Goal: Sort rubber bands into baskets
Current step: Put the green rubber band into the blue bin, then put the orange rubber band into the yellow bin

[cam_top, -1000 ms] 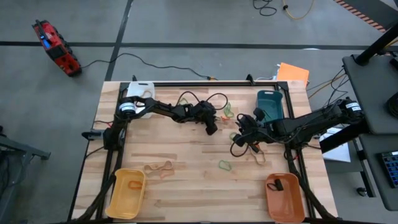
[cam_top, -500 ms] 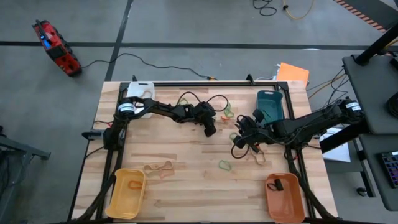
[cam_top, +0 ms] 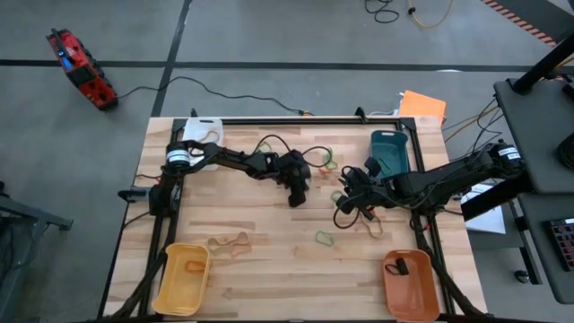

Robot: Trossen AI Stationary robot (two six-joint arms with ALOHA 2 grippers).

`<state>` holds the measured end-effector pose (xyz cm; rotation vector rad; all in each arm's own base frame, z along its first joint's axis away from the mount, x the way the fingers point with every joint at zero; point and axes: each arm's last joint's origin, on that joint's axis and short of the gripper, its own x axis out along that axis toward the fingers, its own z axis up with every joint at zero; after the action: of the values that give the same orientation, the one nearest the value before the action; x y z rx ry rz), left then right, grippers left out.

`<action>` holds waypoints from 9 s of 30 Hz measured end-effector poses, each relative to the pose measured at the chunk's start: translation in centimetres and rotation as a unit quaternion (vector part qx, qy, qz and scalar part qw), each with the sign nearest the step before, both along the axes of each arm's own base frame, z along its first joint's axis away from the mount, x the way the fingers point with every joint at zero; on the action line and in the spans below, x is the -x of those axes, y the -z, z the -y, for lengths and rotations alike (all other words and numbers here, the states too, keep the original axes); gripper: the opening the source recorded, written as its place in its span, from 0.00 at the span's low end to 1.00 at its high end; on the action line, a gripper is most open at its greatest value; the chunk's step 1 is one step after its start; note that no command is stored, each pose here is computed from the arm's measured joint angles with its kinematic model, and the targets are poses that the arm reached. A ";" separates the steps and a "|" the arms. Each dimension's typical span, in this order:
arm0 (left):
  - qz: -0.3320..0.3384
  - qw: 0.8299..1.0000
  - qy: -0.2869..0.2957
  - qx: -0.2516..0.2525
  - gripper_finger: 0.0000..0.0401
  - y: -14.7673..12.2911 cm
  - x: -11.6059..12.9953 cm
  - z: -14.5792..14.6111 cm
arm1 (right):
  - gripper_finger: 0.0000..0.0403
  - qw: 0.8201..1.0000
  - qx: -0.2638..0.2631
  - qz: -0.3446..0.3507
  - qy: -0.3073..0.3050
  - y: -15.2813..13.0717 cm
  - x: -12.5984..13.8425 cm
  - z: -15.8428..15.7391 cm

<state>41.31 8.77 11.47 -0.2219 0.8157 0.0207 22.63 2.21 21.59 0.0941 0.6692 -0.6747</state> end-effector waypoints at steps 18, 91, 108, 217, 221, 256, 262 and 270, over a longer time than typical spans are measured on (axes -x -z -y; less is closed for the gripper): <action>0.010 0.982 -0.018 -0.190 0.10 -2.1 -0.7 -1.4 | 0.13 1.000 -0.001 0.007 0.000 0.1 0.0 0.0; 0.250 0.962 0.091 -0.067 0.00 -13.4 3.3 1.4 | 0.25 0.981 0.063 0.117 -0.142 -0.5 -1.7 -1.6; 0.305 0.947 0.093 -0.038 0.00 -14.1 2.4 3.1 | 0.58 0.971 0.113 0.141 -0.154 -1.4 -2.4 -1.4; 0.087 0.995 0.055 0.002 0.48 -10.4 4.2 3.6 | 0.49 0.952 -0.145 -0.160 0.215 -4.0 -0.6 13.1; -0.001 0.999 0.006 -0.033 0.48 -9.2 5.2 3.3 | 0.48 0.971 -0.124 -0.130 0.157 -4.3 -2.2 11.6; -0.225 0.960 -0.053 -0.157 0.48 -5.2 10.9 -2.9 | 0.49 0.986 -0.082 -0.046 -0.136 -7.2 0.8 -1.7; -0.215 0.961 -0.062 -0.163 0.48 -5.3 11.1 -3.9 | 0.49 0.987 -0.072 -0.048 -0.135 -7.1 0.5 -1.7; -0.183 0.973 -0.046 -0.136 0.48 -4.3 10.6 -4.3 | 0.49 0.987 -0.068 -0.056 -0.131 -6.7 0.2 -1.8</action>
<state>30.73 13.08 15.81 0.0058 1.1583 0.2666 22.40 4.00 28.32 0.0915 0.8196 -0.3824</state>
